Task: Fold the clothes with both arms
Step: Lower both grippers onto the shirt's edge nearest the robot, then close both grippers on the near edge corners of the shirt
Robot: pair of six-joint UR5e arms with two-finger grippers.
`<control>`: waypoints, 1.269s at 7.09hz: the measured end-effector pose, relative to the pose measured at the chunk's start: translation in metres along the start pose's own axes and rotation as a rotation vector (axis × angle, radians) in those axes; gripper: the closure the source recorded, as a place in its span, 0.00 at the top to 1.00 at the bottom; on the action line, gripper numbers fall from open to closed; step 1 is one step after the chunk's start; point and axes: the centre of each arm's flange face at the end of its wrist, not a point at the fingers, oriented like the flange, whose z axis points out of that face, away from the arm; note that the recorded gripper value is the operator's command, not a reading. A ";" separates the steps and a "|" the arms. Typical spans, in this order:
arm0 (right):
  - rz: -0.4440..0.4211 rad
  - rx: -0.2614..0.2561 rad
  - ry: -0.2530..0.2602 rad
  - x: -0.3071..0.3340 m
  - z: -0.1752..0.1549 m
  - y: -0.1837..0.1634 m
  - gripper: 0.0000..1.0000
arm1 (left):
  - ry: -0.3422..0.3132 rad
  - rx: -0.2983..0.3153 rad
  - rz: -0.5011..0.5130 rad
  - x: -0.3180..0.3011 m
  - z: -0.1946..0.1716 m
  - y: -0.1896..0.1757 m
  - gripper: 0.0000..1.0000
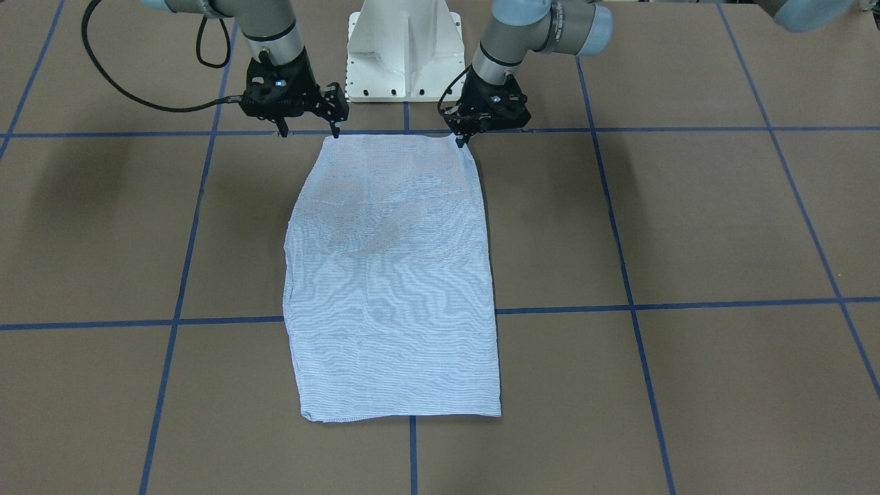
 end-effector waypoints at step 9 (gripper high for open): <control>0.378 -0.007 0.045 -0.014 0.087 0.034 1.00 | 0.009 -0.001 0.001 0.006 -0.002 0.001 0.00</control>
